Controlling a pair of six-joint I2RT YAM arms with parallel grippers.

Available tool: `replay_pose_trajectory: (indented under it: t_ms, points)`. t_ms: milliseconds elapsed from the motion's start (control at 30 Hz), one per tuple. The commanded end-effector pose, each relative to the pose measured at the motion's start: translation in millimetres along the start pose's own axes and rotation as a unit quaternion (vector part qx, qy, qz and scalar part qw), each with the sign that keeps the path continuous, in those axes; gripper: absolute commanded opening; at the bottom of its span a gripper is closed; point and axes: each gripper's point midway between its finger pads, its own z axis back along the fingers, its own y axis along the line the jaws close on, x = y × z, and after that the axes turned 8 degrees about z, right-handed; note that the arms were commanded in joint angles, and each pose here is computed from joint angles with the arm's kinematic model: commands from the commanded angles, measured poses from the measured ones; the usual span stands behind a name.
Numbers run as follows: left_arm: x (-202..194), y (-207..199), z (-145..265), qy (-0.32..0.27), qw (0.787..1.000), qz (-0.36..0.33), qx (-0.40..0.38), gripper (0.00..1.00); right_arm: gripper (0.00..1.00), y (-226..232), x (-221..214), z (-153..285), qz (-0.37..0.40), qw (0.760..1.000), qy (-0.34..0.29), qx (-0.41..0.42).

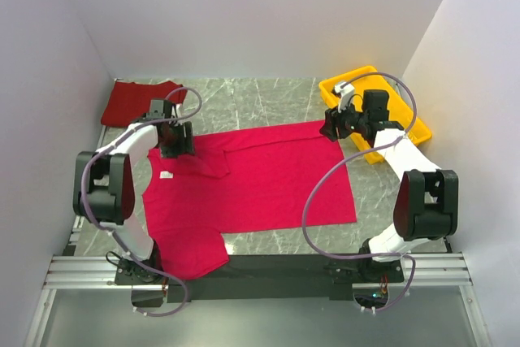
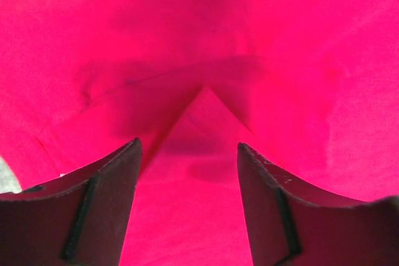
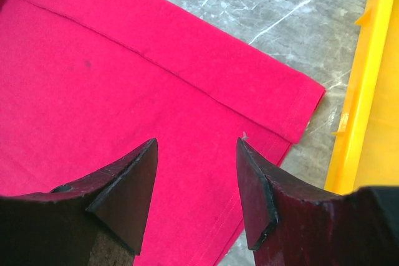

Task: Fold and stack the t-shirts
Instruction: Fold the tshirt

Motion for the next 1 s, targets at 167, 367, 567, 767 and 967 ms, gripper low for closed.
replay_pose_trajectory:
  t_ms: [167, 367, 567, 767, 967]
  points:
    - [7.1, -8.6, -21.1, 0.041, 0.999, -0.015, -0.027, 0.55, 0.6, -1.9, 7.4, 8.6, 0.005, 1.0, -0.012, -0.01]
    - [-6.4, -11.1, -18.4, 0.066, 0.996, -0.028, -0.046, 0.3, 0.6, -13.5, 4.7, 12.1, -0.001, 1.0, -0.011, -0.024]
    - [-4.1, -13.9, 7.6, 0.04, 0.997, -0.04, -0.052, 0.01, 0.6, -15.1, 4.9, 10.7, -0.003, 1.0, -0.01, -0.024]
    - [-28.0, -18.9, 43.1, 0.049, 0.996, -0.033, -0.071, 0.01, 0.6, -15.0, 3.4, 8.8, -0.005, 1.0, -0.01, -0.022]
    - [-100.4, -9.2, 61.2, 0.158, 0.985, 0.049, -0.045, 0.81, 0.6, -18.5, 6.2, 6.2, -0.009, 1.0, -0.017, -0.023]
